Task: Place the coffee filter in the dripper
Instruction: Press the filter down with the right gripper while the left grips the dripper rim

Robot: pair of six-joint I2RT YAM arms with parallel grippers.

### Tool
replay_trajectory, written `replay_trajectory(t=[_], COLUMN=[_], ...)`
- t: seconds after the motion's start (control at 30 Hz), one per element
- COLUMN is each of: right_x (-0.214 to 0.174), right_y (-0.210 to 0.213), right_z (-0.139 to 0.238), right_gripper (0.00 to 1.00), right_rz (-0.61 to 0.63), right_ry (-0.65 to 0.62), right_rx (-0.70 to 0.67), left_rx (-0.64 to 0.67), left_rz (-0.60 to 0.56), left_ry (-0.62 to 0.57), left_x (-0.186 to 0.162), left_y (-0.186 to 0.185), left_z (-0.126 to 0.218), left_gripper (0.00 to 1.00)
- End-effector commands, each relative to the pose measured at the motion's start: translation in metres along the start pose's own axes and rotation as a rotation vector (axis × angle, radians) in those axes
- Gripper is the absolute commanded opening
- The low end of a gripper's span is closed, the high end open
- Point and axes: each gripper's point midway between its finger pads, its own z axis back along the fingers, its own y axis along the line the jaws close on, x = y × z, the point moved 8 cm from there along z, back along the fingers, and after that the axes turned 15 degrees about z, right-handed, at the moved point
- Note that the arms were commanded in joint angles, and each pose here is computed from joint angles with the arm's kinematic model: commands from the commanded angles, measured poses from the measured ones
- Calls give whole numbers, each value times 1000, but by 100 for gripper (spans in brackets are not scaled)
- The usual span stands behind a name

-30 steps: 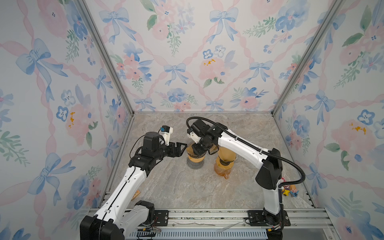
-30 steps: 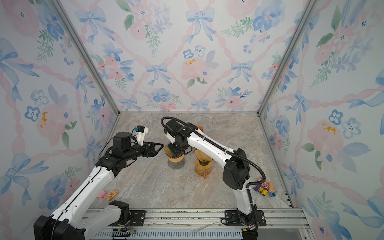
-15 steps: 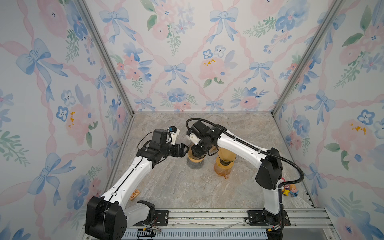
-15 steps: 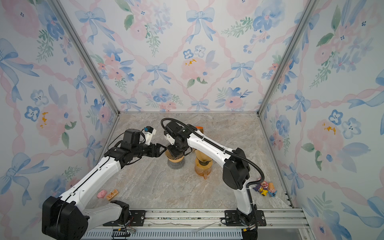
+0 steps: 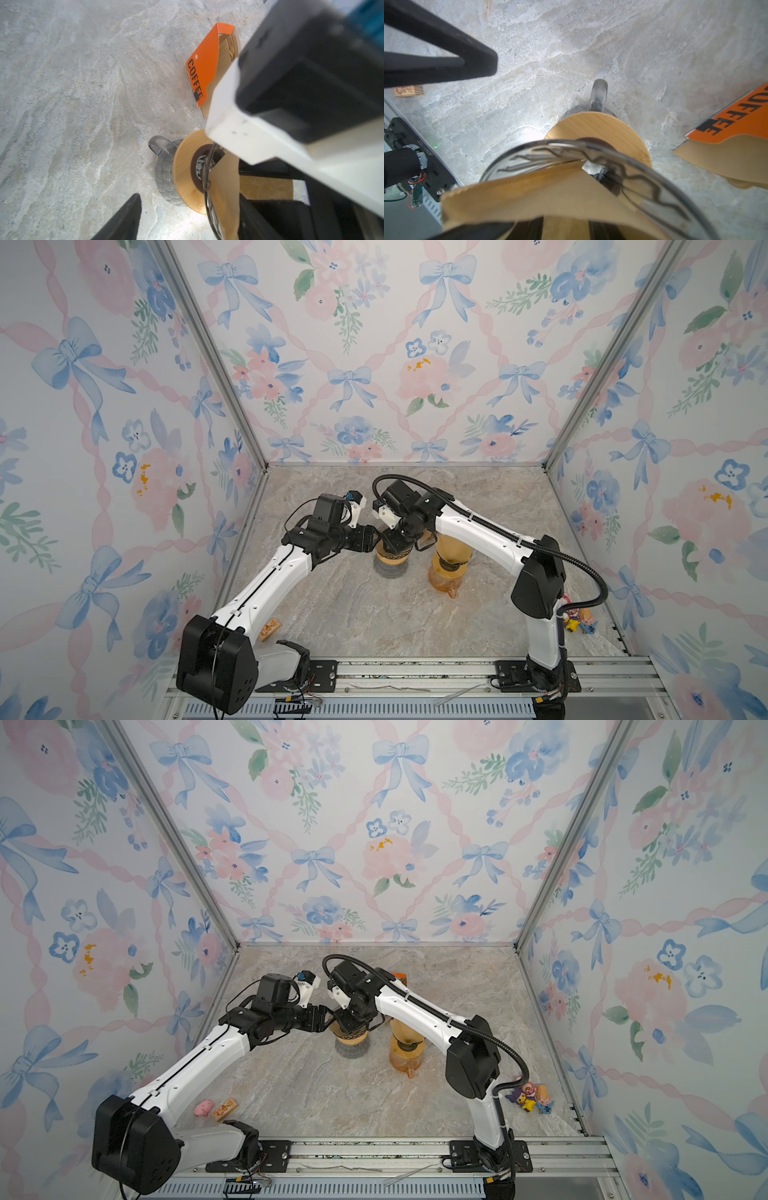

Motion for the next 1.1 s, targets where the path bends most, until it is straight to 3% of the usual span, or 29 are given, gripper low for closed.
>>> replay_trajectory(t=[0.0, 0.23, 0.4, 0.63, 1.07], right_x=[2, -3, -11, -19, -20], right_y=[-3, -3, -14, -28, -36], right_z=[25, 59, 73, 64, 35], right_gripper=[34, 34, 34, 42, 48], right_rz=[-33, -59, -132, -148, -99], right_ry=[-68, -130, -140, -67, 12], right_rx=[29, 34, -100, -212, -183], left_rx=[24, 25, 32, 36, 56], left_rz=[-19, -20, -23, -27, -27], left_ry=[-5, 11, 12, 9, 12], left_x=[6, 8, 10, 11, 12], left_y=[-1, -4, -4, -5, -2], left_z=[-4, -11, -14, -14, -18], left_gripper=[70, 68, 68, 67, 67])
